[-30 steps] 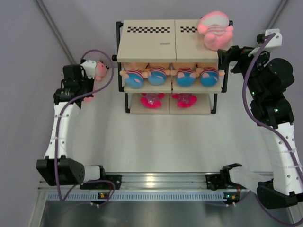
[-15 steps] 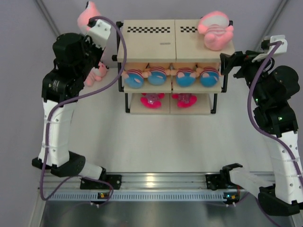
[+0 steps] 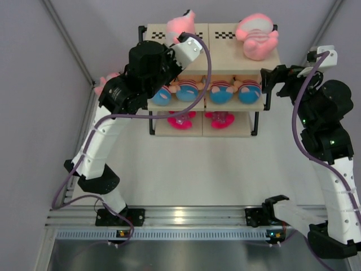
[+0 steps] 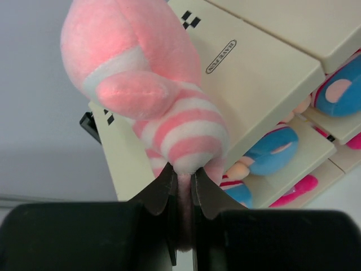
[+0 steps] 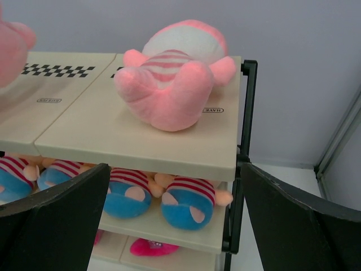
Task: Place and organize the stuffed toys onto the shelf
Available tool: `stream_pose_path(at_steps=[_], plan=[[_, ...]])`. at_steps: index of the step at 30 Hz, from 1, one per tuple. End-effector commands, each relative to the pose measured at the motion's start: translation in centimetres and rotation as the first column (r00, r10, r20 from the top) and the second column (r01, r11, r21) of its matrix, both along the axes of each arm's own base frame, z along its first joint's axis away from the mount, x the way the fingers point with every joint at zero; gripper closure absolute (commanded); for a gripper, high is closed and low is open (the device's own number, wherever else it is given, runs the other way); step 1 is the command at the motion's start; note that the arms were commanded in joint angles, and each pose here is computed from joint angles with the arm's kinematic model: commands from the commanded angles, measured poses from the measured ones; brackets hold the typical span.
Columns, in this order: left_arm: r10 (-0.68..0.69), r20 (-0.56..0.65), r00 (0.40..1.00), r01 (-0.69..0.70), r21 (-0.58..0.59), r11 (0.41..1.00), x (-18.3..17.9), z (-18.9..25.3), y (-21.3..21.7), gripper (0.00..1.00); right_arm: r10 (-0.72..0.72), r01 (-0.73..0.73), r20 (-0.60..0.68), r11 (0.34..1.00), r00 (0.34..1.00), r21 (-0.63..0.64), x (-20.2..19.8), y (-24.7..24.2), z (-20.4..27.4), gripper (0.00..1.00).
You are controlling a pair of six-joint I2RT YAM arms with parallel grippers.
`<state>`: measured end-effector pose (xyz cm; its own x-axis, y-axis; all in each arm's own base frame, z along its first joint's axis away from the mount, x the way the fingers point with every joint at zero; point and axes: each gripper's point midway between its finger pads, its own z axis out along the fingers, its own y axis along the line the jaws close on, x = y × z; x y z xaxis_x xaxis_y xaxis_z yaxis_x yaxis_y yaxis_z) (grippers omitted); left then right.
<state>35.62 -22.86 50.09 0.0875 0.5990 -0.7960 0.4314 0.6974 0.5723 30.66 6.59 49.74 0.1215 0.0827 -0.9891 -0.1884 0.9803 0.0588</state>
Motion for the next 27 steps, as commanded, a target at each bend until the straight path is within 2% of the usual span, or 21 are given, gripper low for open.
stream_pose_path(at_steps=[1,6,7,9,10,11,12,14,15,19,22,27], plan=[[-0.020,0.042,0.999,0.023,-0.068,0.997,0.6,1.6,-1.8,1.00,-0.017,0.016,0.071,1.000,0.997,0.019,-1.7,-0.8,2.2,0.01],[-0.001,0.077,0.997,0.009,-0.103,0.995,2.7,1.6,-4.0,0.94,-0.004,0.003,0.066,1.000,0.998,0.020,-1.9,-0.6,2.2,0.00],[0.004,0.093,0.996,0.007,-0.120,0.993,2.9,2.0,-4.3,0.87,0.000,-0.002,0.068,1.000,0.998,0.021,-2.0,-0.5,2.4,0.01],[-0.006,0.086,0.996,0.018,-0.130,0.991,3.3,1.6,-5.0,0.79,0.015,-0.017,0.077,1.000,0.997,0.020,-2.1,-0.3,2.9,0.01],[-0.020,0.086,0.996,0.032,-0.141,0.989,3.1,1.7,-5.4,0.71,0.031,-0.033,0.079,0.999,0.996,0.021,-2.1,0.0,3.1,0.01],[-0.038,0.082,0.996,0.049,-0.147,0.988,3.0,1.7,-5.7,0.57,0.041,-0.043,0.083,0.999,0.996,0.023,-2.1,0.2,3.3,0.01],[-0.057,0.077,0.995,0.069,-0.162,0.984,2.7,1.8,-6.0,0.48,0.039,-0.042,0.096,0.999,0.995,0.029,-2.2,0.2,3.9,0.01],[-0.079,0.081,0.994,0.092,-0.186,0.978,1.8,2.5,-6.1,0.40,0.092,-0.096,0.112,0.995,0.989,0.032,-2.5,1.1,4.6,0.01],[-0.099,0.080,0.992,0.113,-0.209,0.971,1.4,2.8,-6.3,0.29,0.103,-0.108,0.125,0.993,0.987,0.036,-2.6,1.3,5.2,0.01],[-0.139,0.105,0.985,0.165,-0.303,0.939,-0.7,5.5,-5.7,0.13,0.169,-0.182,0.178,0.981,0.969,0.062,-2.7,2.6,7.6,0.01],[-0.150,0.144,0.978,0.193,-0.359,0.913,-2.4,8.0,-4.5,0.07,0.235,-0.256,0.200,0.963,0.951,0.086,-2.3,4.0,9.4,0.01],[-0.074,0.208,0.975,0.150,-0.378,0.914,-4.4,10.8,-0.6,0.06,0.295,-0.321,0.220,0.943,0.930,0.092,-0.1,7.3,11.6,0.05]])
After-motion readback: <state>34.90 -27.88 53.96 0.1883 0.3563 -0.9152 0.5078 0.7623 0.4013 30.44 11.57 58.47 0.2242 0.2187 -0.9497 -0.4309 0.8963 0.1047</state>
